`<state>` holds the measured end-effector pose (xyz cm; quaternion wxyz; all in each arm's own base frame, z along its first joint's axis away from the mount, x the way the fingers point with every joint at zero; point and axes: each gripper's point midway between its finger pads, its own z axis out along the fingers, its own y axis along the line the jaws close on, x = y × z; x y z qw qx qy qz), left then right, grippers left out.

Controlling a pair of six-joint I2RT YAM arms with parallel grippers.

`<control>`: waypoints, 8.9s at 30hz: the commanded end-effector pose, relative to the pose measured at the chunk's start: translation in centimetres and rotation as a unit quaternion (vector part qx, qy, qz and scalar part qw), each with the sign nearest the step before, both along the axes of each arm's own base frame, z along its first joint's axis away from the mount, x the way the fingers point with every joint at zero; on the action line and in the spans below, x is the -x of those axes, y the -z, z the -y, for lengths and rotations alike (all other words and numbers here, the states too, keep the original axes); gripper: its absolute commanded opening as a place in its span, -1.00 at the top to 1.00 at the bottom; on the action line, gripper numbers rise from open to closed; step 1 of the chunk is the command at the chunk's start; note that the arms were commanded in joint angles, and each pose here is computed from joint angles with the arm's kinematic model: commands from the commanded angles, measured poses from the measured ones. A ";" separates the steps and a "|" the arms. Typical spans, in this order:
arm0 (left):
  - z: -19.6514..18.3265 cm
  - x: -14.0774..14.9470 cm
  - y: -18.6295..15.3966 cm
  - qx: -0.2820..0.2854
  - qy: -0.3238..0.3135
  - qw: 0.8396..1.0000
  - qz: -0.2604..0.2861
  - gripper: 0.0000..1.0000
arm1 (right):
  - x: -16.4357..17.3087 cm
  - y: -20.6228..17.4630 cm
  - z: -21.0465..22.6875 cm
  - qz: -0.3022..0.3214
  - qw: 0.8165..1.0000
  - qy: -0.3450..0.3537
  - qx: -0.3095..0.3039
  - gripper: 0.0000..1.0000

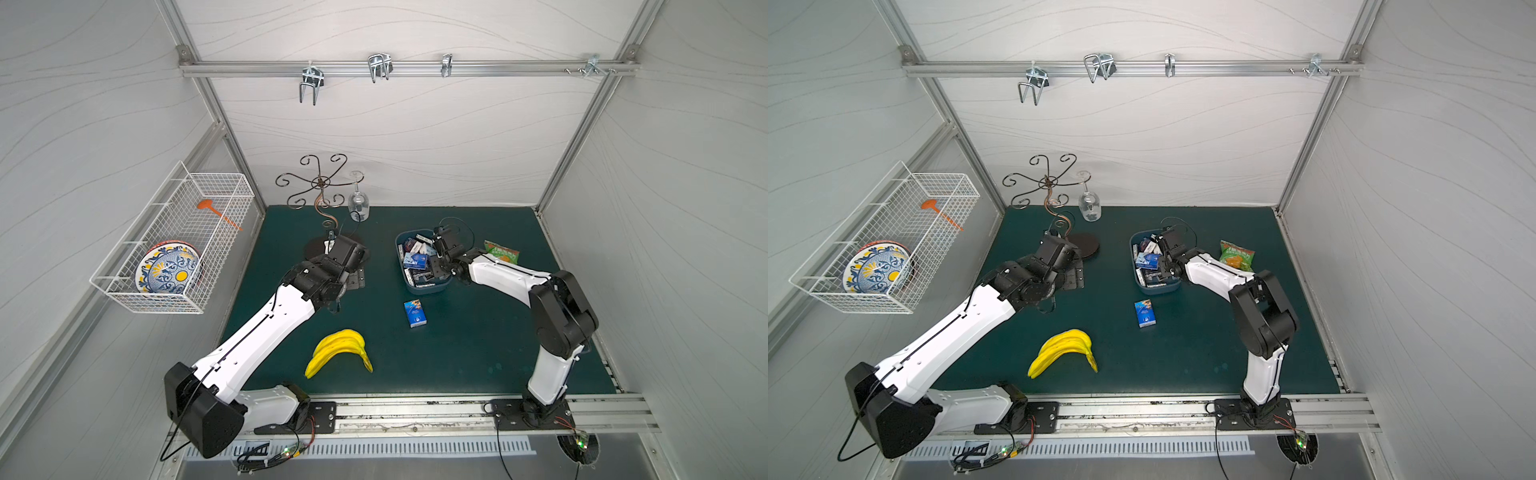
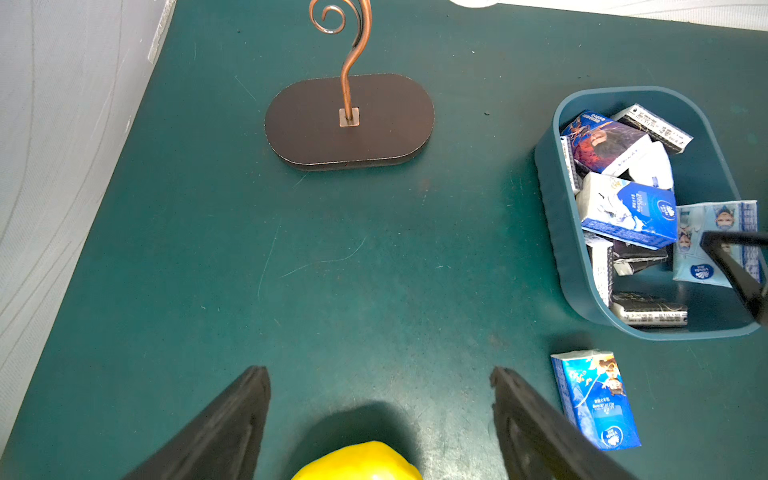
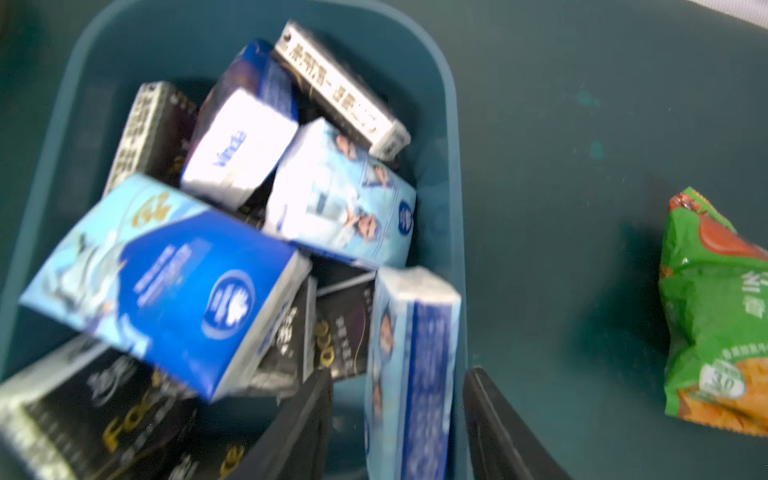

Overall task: Take the pocket tissues out of the storage box
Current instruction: Pick up the pocket tissues from the storage box, then place the pocket tissues at the center of the board, then move the pocket tissues to the center of the board, then pick up the pocket tissues from the storage box, then place the pocket tissues at the center of the board, then move the pocket tissues to the center of the board.

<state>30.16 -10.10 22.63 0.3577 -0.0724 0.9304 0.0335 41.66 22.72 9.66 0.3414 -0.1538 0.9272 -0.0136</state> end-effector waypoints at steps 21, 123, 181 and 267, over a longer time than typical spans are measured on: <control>-0.2 -0.6 -1.3 0.005 -0.008 1.000 0.026 -0.75 | 2.4 -7.5 0.7 0.061 0.998 -0.028 -0.003 0.37; 0.3 0.1 -1.2 0.032 -0.001 0.999 0.021 -0.74 | 13.8 0.0 -6.7 -0.065 0.990 -0.018 -0.125 -0.37; -0.7 -0.7 -2.8 -0.011 0.010 0.999 0.030 -0.76 | -2.0 2.0 -8.8 0.048 0.931 -0.328 0.156 0.43; 2.1 -1.0 -3.9 0.062 0.042 0.996 0.038 -0.72 | 13.0 7.5 4.9 -0.220 0.931 0.084 -0.279 0.18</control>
